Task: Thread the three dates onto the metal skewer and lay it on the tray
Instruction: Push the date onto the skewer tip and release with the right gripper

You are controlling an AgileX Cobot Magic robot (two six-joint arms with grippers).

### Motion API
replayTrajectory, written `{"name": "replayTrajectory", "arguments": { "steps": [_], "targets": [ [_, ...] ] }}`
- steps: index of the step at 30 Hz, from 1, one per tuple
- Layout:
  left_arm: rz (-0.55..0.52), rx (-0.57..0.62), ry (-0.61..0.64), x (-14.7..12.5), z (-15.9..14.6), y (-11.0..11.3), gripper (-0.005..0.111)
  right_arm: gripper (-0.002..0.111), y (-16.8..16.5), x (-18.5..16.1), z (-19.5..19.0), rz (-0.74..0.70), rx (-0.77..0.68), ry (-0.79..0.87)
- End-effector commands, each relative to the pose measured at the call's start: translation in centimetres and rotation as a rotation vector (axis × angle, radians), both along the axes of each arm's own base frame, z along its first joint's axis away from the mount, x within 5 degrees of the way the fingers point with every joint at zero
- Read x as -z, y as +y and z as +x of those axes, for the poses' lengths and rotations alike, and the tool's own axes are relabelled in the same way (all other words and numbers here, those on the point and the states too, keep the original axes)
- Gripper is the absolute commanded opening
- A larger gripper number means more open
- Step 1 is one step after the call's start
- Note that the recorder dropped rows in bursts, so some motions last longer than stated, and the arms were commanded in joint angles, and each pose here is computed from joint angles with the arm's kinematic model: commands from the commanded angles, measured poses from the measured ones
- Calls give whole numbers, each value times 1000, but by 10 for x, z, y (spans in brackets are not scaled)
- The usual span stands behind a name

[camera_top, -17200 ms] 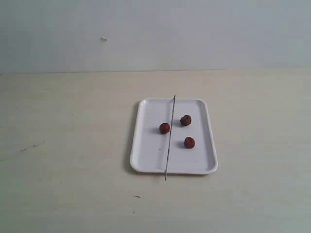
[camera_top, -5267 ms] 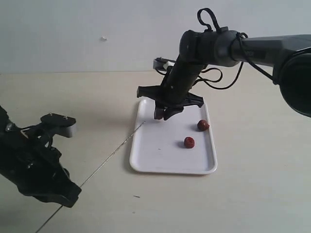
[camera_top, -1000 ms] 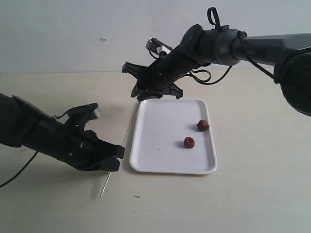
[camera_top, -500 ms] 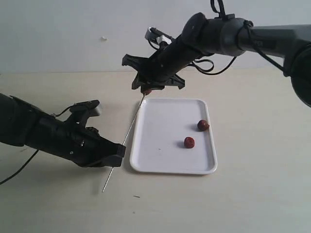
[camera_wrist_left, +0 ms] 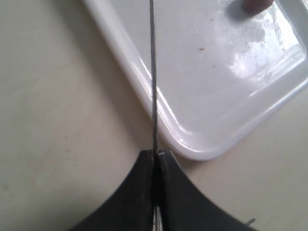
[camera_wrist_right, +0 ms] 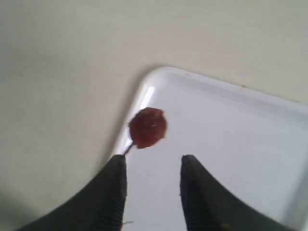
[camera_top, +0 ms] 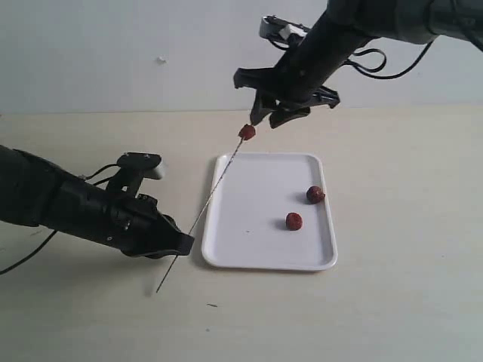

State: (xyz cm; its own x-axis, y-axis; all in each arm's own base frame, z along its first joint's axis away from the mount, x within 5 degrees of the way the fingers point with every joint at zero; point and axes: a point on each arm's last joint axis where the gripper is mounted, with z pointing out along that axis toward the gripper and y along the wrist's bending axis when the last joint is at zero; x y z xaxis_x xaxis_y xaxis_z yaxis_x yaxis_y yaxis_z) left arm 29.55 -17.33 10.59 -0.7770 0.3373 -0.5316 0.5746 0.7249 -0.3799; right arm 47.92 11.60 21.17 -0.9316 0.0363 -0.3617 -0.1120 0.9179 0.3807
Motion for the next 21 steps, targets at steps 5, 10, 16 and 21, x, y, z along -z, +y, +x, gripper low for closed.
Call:
{"name": "replayTrajectory", "arguments": {
  "steps": [5, 10, 16, 21],
  "targets": [
    [-42, 129, -57, -14, -16, 1, 0, 39, -46, -15, -1, -45, 17, 9],
    [-61, 177, -56, -20, -24, 1, 0, 39, -44, -12, 3, 4, 63, -30],
    [-72, 167, -51, -20, -24, 0, 0, 39, -34, -16, 7, 82, 111, -69],
    [-35, 211, -40, -18, -27, 2, 0, 39, -48, -31, 0, -64, 30, -113]
  ]
}}
